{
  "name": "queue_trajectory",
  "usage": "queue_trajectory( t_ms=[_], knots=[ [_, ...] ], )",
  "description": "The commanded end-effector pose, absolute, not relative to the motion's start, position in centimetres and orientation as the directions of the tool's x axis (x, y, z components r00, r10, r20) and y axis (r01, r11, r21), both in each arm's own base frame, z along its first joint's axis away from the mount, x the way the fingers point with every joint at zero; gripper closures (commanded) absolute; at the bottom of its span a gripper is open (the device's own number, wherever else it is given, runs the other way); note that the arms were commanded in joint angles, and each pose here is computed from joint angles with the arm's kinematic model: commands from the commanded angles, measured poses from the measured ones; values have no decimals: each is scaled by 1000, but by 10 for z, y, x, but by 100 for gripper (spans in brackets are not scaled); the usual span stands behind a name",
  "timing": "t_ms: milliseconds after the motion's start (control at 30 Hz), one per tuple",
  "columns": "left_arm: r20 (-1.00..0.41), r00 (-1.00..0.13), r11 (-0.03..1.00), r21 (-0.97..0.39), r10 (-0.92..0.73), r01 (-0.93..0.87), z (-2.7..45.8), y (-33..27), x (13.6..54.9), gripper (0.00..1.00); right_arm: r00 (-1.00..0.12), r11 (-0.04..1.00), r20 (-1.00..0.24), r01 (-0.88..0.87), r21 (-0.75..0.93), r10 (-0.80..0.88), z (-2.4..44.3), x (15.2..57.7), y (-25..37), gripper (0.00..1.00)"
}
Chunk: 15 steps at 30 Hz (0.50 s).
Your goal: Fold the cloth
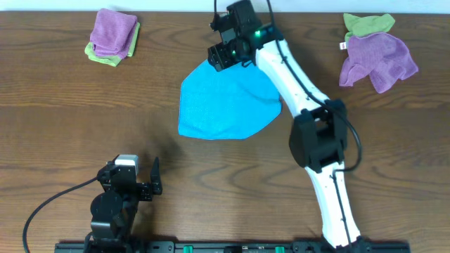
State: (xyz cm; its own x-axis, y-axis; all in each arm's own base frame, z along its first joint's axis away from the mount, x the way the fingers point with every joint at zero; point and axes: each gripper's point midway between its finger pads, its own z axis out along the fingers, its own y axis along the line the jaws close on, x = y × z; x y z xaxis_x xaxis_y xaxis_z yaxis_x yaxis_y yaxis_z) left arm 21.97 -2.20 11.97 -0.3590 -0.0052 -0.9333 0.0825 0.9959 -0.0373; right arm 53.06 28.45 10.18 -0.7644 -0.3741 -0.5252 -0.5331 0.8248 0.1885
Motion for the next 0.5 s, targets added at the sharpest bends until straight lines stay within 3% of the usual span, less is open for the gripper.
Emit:
queue_trajectory(
  t_ms=[0, 133, 267, 467],
  knots=[
    [-927, -374, 995, -32, 4, 91, 111, -23, 219, 5, -713, 847, -583, -526, 76, -390, 173, 527, 255, 27],
    [-927, -374, 995, -32, 4, 91, 111, -23, 219, 5, -774, 871, -466, -491, 13, -430, 184, 498, 205, 35],
    [-927, -374, 995, -32, 4, 91, 111, -23, 219, 5, -845, 911, -381, -411, 13, -376, 173, 494, 156, 34],
    [-927, -374, 995, -32, 4, 91, 111, -23, 219, 5, -878, 933, -398, -338, 123, -265, 140, 518, 113, 29]
  ],
)
